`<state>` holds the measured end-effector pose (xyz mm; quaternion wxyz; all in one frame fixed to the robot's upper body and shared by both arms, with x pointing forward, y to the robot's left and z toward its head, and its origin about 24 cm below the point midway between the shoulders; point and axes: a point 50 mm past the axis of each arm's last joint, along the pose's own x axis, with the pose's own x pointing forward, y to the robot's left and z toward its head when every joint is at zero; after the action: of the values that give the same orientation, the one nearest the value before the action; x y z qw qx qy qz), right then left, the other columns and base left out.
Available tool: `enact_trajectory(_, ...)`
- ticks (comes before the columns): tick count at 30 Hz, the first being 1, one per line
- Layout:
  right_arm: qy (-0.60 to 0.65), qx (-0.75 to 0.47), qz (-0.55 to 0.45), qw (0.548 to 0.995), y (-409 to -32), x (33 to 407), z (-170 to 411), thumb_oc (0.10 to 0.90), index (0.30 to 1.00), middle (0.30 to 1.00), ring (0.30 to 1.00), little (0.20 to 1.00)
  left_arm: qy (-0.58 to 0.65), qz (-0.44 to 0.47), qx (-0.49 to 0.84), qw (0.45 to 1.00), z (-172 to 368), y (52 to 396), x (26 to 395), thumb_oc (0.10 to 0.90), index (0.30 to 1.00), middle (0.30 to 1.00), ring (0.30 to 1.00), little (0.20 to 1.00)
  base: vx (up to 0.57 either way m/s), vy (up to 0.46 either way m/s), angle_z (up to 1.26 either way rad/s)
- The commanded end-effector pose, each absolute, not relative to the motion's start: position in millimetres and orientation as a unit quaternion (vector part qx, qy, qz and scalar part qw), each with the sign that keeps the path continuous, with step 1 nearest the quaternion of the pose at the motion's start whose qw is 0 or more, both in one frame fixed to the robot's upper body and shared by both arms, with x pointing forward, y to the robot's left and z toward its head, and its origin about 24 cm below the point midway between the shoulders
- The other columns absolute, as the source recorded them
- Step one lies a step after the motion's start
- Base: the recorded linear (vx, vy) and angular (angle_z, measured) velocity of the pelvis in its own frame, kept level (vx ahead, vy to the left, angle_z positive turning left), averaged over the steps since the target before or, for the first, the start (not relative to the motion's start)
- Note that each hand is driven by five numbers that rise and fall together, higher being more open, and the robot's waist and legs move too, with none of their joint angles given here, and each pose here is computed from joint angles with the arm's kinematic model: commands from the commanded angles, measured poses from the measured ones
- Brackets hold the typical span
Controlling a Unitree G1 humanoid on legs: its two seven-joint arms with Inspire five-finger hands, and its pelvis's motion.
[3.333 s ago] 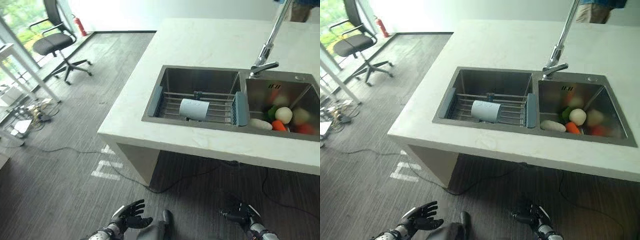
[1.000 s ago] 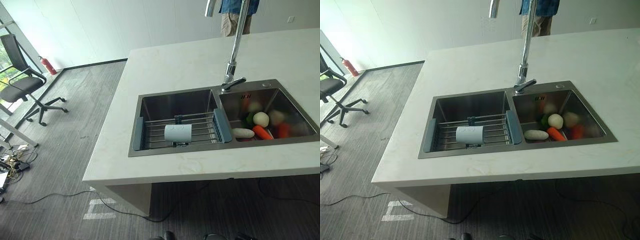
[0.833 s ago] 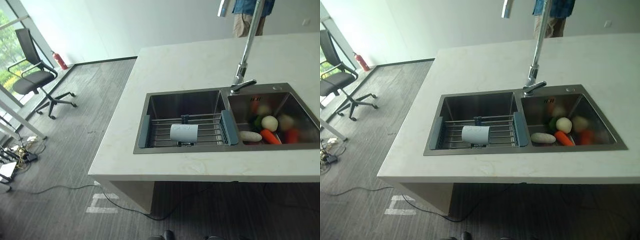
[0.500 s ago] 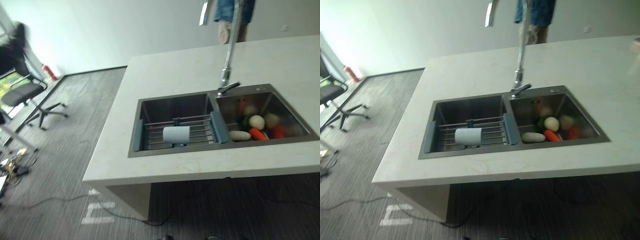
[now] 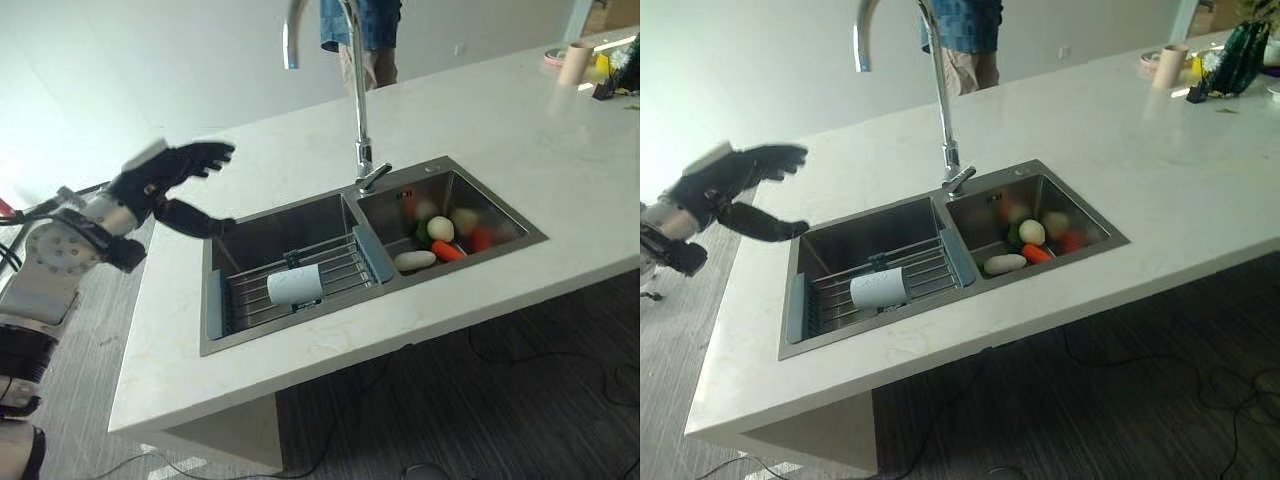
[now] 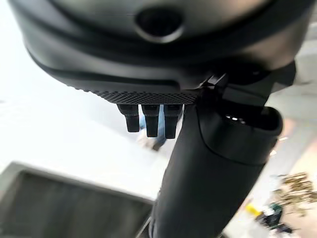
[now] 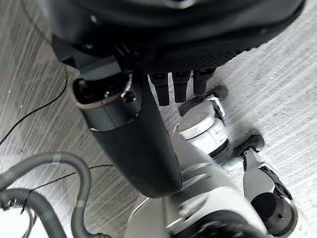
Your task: Place the dishes in the dishwasher.
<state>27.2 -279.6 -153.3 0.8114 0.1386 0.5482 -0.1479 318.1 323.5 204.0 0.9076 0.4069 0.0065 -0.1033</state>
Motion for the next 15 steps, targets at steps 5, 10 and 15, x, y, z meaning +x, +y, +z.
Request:
enact_trajectory(5,0.519,0.145,-0.154,0.828,-289,35,-148,0.8,0.9,0.9,0.9,0.9,-0.071,-0.107,0.43,0.894,271,327,316,0.8,0.9,0.9,0.9,0.9,-0.01,0.015,-0.08)
enact_trajectory(10,0.506,0.144,-0.155,0.836,-293,38,-145,0.8,0.9,0.9,0.9,0.9,-0.029,-0.127,0.429,0.894,262,327,319,0.8,0.9,0.9,0.9,0.9,0.0,0.025,-0.02)
enact_trajectory(15,0.506,0.141,-0.168,0.834,-298,37,-143,0.8,0.9,0.9,0.9,0.9,-0.018,-0.147,0.425,0.893,254,323,321,0.8,0.9,0.9,0.9,0.9,0.0,0.03,0.0)
